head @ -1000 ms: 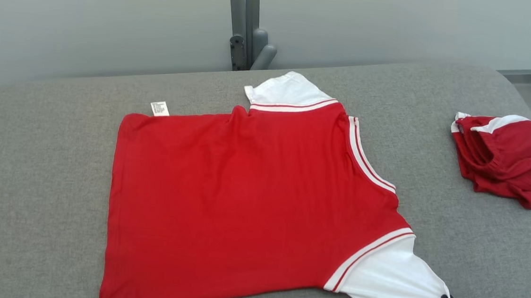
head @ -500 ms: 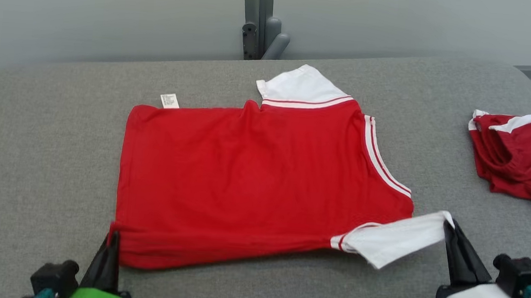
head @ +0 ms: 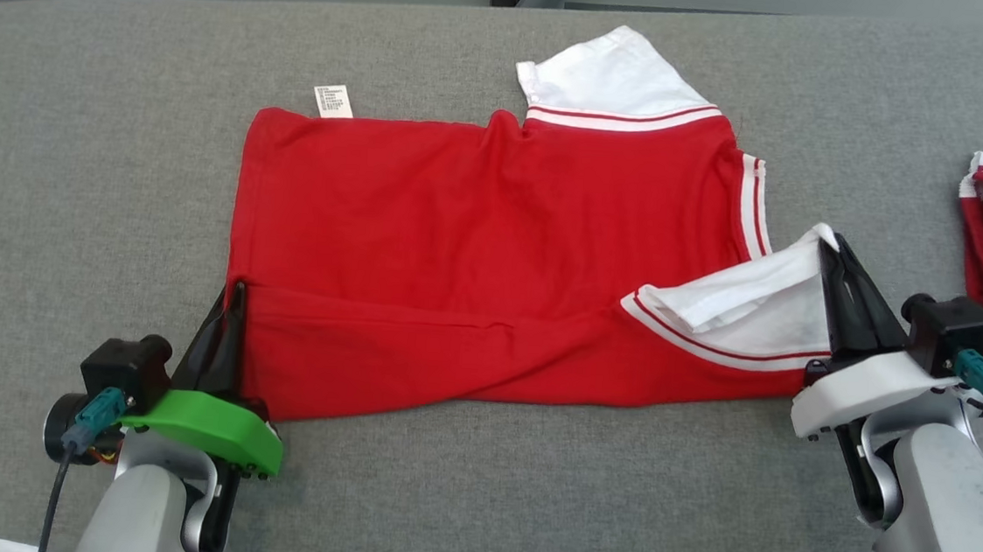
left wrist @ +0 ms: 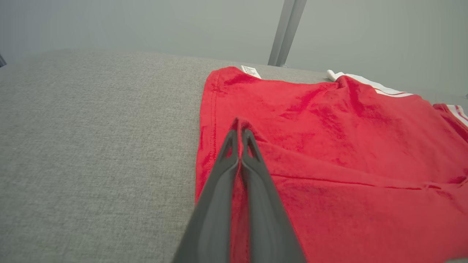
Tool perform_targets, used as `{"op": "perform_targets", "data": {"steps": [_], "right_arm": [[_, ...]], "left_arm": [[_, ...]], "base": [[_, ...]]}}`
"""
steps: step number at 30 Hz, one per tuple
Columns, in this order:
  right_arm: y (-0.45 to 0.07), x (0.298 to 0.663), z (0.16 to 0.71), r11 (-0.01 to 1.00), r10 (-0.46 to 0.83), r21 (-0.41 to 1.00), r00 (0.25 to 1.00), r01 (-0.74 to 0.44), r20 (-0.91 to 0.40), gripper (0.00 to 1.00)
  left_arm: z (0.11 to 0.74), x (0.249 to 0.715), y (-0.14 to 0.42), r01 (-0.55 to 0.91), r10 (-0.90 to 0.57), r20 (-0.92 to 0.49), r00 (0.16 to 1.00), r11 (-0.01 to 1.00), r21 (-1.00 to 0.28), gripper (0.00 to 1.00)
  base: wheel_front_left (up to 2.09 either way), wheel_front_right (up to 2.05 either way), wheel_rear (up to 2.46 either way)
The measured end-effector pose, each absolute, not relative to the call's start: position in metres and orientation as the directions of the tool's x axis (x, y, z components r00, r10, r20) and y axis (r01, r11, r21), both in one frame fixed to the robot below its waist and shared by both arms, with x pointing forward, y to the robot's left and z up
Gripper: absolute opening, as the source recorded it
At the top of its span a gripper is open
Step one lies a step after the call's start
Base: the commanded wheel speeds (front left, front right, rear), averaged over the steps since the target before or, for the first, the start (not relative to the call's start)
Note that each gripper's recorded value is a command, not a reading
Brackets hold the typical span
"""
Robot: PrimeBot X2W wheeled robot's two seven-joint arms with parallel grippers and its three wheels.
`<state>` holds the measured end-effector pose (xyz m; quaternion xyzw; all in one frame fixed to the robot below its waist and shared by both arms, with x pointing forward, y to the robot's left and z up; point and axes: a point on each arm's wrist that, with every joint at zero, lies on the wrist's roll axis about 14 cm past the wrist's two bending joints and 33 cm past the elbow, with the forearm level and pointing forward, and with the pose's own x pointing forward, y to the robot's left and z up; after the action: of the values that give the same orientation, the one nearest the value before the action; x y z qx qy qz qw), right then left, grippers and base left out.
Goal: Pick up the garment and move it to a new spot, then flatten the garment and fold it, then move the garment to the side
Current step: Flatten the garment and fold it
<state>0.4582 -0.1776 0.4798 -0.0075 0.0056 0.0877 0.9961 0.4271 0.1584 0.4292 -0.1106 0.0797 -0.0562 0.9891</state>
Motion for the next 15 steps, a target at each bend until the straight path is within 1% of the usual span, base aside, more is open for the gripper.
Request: {"op": "perform_targets", "data": {"steps": [6,11,15], "right_arm": [[-0.176,0.485,0.468,0.982,0.181,-0.039,0.983,-0.183,-0.037,0.00],[-0.186,0.510,0.470,0.988,0.145,-0.042,0.989,-0.146,-0.020,0.00],[-0.184,0.526,0.467,0.987,0.149,-0.055,0.989,-0.150,-0.019,0.00]], "left_arm": [[0.422,0.447,0.162,0.082,-0.118,-0.159,0.980,0.973,-0.216,0.00],[0.419,0.464,0.169,0.069,-0.101,-0.160,0.982,0.979,-0.192,0.00],[0.416,0.475,0.169,0.075,-0.104,-0.161,0.981,0.981,-0.176,0.00]], "base": [[0.00,0.00,0.00],[0.00,0.00,0.00],[0.00,0.00,0.00]]}}
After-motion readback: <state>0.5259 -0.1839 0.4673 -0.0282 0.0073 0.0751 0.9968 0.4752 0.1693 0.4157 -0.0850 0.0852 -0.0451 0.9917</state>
